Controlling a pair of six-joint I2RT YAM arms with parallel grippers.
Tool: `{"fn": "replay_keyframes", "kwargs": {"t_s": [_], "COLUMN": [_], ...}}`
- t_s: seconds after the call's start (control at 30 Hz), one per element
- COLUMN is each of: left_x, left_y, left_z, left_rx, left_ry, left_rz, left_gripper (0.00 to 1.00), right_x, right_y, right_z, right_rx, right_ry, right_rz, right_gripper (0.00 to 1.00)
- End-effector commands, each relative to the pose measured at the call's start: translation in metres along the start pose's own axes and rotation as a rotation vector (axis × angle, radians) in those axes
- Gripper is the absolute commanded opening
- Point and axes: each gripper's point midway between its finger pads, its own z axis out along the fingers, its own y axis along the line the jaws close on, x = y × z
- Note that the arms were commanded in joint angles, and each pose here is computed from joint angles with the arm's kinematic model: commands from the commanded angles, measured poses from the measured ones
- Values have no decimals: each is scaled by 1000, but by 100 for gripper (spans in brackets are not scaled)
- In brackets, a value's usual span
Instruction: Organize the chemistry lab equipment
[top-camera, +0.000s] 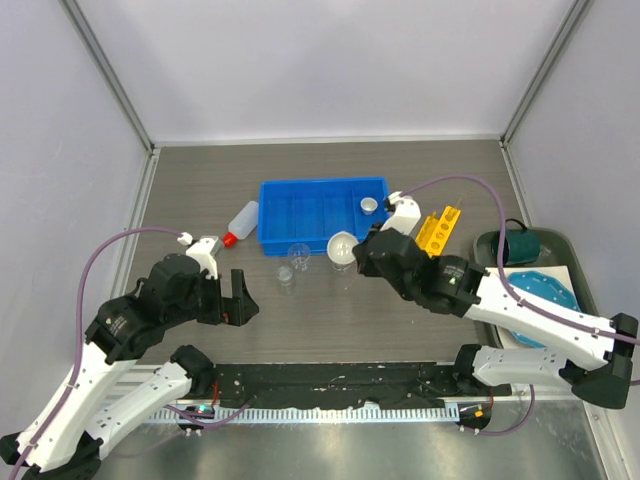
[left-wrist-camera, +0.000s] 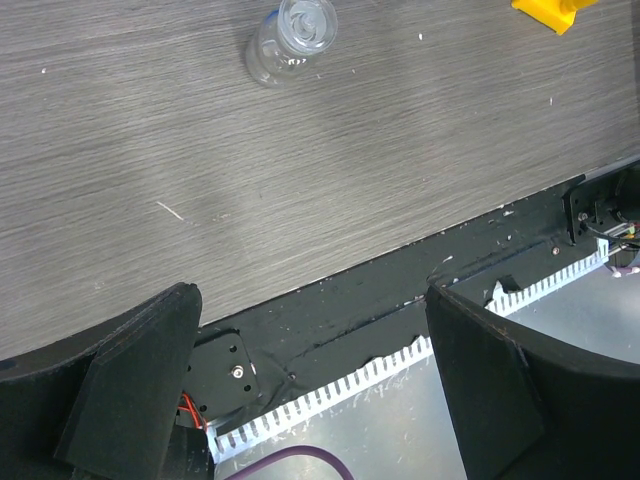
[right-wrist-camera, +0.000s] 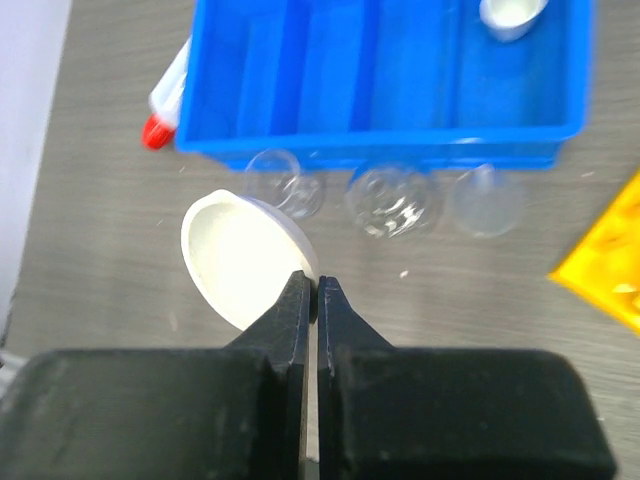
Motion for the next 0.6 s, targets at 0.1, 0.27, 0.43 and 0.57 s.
{"fn": "replay_keyframes", "kwargs": {"t_s": [0.1, 0.27, 0.43, 0.57], "left_x": [-16, -15, -13, -12], "left_y": [-8, -7, -5, -4], "left_z": [-8, -8, -10, -11], "left_rx": [29, 21, 14, 14], "left_ry": [-58, -54, -52, -54], "left_rz": [-10, -7, 1, 4], "left_gripper": [100, 100, 100, 100], "right_x": [-46, -78, -85, -86], "right_y": [-64, -89, -103, -108], "right_z": [13, 48, 93, 120], "right_rx": [242, 304, 364, 382], "right_ry": [-4, 13, 79, 121], "right_rz": [-134, -104, -128, -149], "right_gripper": [1, 1, 1, 1]}}
